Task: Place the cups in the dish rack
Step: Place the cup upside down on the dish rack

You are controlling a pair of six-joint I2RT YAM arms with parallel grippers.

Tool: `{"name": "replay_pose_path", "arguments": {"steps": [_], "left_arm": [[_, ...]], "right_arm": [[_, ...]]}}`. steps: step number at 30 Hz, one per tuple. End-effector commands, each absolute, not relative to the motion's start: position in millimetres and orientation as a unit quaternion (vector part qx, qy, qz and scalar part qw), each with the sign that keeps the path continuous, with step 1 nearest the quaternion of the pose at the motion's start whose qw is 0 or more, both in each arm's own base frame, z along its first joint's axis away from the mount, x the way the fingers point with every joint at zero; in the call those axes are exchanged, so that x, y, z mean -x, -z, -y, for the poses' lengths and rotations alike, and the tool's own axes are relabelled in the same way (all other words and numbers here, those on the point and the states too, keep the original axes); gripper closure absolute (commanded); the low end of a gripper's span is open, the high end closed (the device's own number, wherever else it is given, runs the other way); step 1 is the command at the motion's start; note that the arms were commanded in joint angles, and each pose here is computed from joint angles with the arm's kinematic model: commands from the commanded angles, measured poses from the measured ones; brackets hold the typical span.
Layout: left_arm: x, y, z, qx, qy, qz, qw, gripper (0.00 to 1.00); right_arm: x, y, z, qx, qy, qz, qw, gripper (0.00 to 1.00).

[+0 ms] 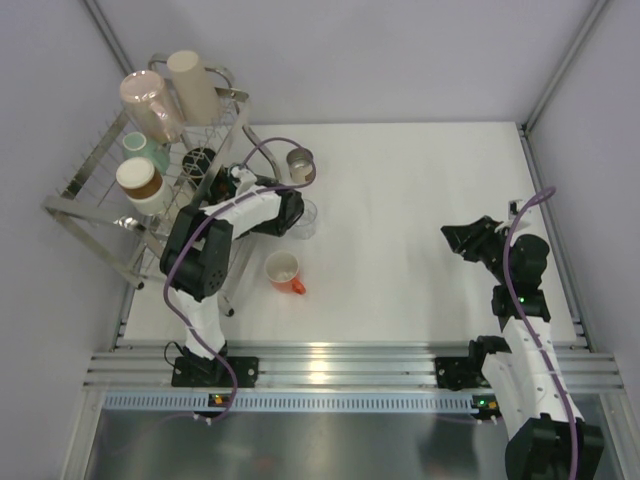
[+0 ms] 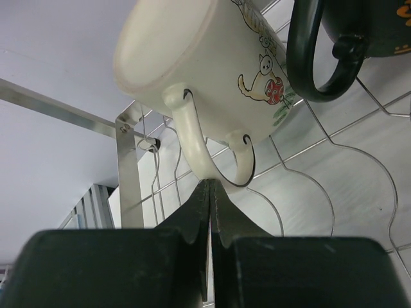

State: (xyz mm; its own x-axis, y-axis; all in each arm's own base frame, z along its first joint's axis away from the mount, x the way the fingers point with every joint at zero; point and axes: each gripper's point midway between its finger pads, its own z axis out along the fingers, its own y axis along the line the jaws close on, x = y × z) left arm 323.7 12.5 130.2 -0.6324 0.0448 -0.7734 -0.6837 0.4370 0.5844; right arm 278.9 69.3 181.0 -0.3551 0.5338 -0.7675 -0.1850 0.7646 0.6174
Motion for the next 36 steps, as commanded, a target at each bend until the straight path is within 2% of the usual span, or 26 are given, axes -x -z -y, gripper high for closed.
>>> {"name": "replay_pose_path", "arguments": {"steps": [1, 25, 36], "left_arm": [[-326.4, -153.1, -22.2, 0.180, -0.521, -0.749, 0.368, 1.00], [-329.2, -148.9, -38.7, 0.187, -0.541, -0.739, 0.355, 1.00], [-343.7, -152.2, 0.1, 0.154, -0.515, -0.759, 0.367, 1.00]], "right_arm": [[-283.1, -197.1, -62.6, -0.108, -0.310, -0.744, 0.582, 0.58], [-287.2, -202.7, -61.0, -0.111, -0.308, -0.744, 0.583, 0.58], [-288.2, -206.2, -61.0, -0.113, -0.310, -0.740, 0.586, 0.59]]}}
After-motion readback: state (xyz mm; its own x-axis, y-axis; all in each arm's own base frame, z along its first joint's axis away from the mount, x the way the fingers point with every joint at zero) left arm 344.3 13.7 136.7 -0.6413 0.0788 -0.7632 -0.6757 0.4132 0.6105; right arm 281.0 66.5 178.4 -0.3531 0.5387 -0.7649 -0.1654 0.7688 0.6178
